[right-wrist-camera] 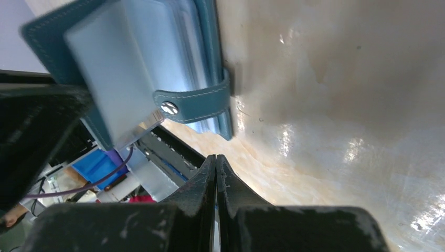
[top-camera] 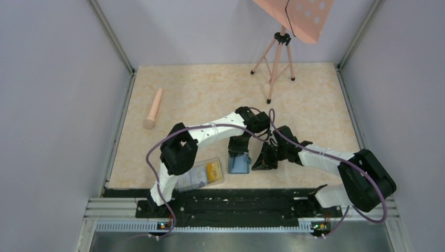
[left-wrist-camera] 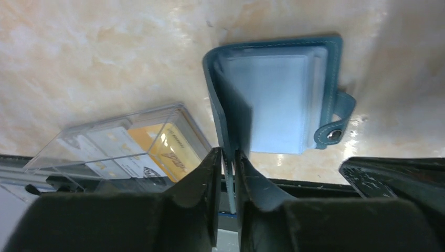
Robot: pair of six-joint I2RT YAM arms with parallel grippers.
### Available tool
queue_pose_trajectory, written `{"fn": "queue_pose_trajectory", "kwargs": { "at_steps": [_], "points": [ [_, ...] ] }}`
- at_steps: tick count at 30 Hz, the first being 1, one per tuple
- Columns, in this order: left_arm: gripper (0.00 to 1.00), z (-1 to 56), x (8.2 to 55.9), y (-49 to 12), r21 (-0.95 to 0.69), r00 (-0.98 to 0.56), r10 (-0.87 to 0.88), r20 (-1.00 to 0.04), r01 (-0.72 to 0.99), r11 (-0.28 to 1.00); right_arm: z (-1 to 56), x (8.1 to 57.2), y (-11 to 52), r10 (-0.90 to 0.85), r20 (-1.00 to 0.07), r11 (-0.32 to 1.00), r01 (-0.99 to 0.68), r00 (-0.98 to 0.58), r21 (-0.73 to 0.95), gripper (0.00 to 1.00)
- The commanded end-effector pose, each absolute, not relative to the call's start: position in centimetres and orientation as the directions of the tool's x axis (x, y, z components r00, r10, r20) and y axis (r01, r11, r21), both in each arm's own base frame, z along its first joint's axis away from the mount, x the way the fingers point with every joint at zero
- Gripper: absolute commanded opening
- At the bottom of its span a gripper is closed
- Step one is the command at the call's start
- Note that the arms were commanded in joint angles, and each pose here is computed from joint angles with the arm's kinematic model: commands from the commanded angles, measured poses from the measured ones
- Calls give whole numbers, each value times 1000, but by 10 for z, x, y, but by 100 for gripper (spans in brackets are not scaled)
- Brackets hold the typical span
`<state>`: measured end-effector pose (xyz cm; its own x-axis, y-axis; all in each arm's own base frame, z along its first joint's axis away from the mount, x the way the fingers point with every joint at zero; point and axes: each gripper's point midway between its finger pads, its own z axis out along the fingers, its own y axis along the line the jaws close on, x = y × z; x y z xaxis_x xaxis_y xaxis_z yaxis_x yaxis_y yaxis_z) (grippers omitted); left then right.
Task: Put the credit cards into the card holder
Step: Close the card holder at the center of the board.
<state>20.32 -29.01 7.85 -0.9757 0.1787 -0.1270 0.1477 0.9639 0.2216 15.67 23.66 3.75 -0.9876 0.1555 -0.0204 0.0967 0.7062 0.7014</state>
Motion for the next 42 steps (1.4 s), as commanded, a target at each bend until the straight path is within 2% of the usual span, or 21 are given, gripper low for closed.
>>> {"fn": "queue_pose_trajectory", "kwargs": {
  "at_steps": [1, 6, 13, 18, 22, 26, 28, 34, 42],
  "points": [
    [24, 69, 203, -320, 88, -978, 174, -119, 164, 983, 52, 173, 248, 142, -95, 690, 30, -985, 723, 0],
    [31, 68, 198, -341, -40, -981, 159, -109, 164, 986, 49, 171, 247, 136, -84, 693, 35, -987, 720, 0],
    [34, 45, 188, -350, -122, -990, 135, -48, 140, 983, 57, 173, 242, 146, -124, 708, 16, -981, 706, 0],
    [47, 40, 190, -362, -218, -992, 112, -54, 121, 968, 63, 176, 239, 142, -154, 713, -7, -978, 701, 0],
    [46, 44, 193, -361, -297, -997, 53, -47, 65, 953, 66, 184, 231, 169, -170, 709, 0, -971, 705, 0],
    [30, 57, 201, -355, -384, -997, -7, -75, 23, 923, 73, 193, 229, 181, -185, 691, -8, -966, 723, 0],
    [27, 69, 205, -355, -446, -995, -25, -94, 20, 895, 76, 196, 232, 169, -188, 680, -24, -967, 732, 0],
    [37, 102, 215, -345, -546, -990, -38, -134, 42, 837, 82, 204, 247, 149, -173, 625, -43, -974, 780, 0],
    [38, 103, 219, -306, -458, -985, -39, -166, 42, 888, 79, 210, 253, 128, -161, 623, -47, -979, 781, 0]
  ]
}}
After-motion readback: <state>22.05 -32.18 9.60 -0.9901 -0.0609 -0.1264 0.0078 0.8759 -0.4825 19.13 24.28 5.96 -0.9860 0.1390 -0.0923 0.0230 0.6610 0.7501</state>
